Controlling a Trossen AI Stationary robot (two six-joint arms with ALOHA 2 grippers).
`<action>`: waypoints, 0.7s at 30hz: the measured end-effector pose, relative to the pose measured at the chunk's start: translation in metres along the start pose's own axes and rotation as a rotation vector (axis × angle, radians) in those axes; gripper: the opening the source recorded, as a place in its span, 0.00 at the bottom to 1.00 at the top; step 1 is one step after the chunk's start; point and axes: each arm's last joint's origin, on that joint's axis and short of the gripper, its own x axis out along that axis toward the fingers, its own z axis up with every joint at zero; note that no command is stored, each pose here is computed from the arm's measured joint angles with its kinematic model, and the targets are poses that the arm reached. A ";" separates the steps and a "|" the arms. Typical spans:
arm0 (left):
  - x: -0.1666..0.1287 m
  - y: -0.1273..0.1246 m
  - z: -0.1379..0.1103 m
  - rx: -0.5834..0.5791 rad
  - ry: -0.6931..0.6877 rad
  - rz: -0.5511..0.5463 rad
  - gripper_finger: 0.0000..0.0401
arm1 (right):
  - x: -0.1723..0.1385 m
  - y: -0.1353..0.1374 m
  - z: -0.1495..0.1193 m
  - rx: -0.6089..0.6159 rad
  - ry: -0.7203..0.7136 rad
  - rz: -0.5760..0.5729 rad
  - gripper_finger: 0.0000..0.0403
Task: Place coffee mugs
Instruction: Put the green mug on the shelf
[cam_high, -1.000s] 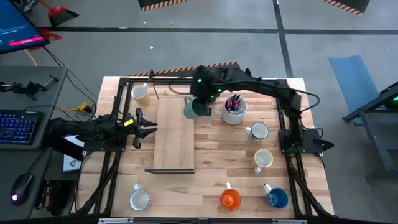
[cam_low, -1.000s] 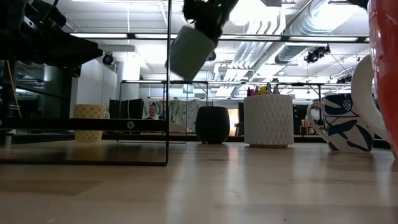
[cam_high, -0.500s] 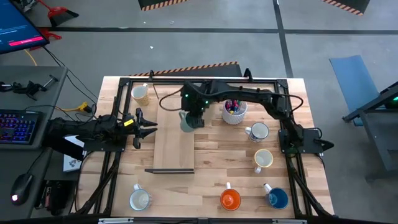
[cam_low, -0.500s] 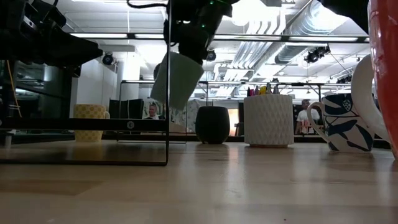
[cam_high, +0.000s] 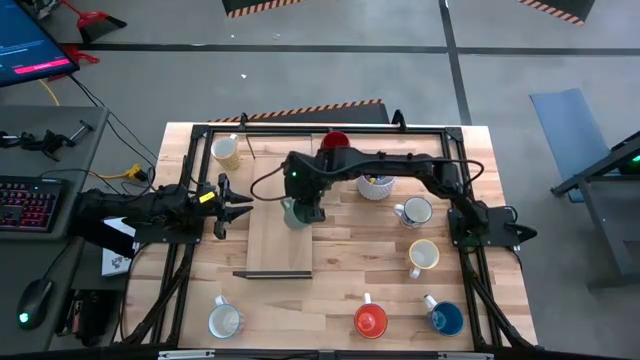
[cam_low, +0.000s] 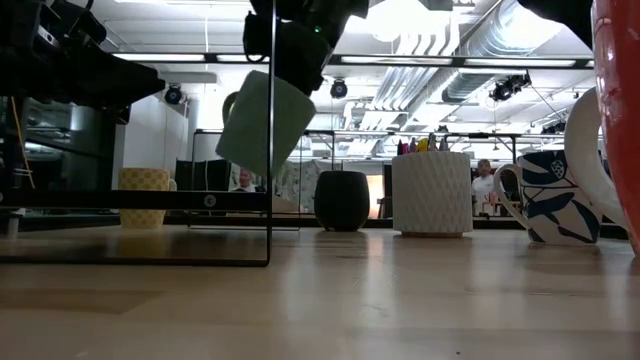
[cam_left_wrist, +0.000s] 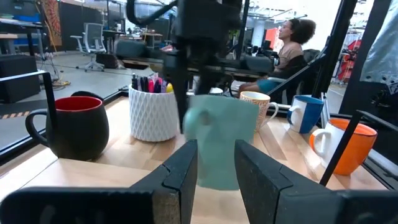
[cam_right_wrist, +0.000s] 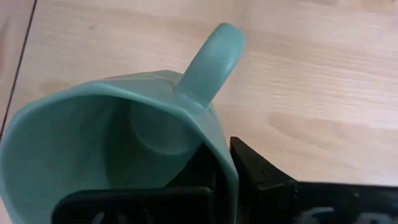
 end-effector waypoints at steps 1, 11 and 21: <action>0.000 0.000 0.000 0.000 0.000 0.000 0.24 | 0.002 0.001 0.000 -0.002 0.004 0.003 0.00; 0.000 0.000 0.000 0.000 0.000 0.000 0.24 | 0.005 0.001 -0.001 0.008 0.017 0.002 0.00; 0.000 0.000 0.000 0.000 0.000 0.000 0.24 | 0.010 0.001 0.000 0.064 0.013 -0.009 0.00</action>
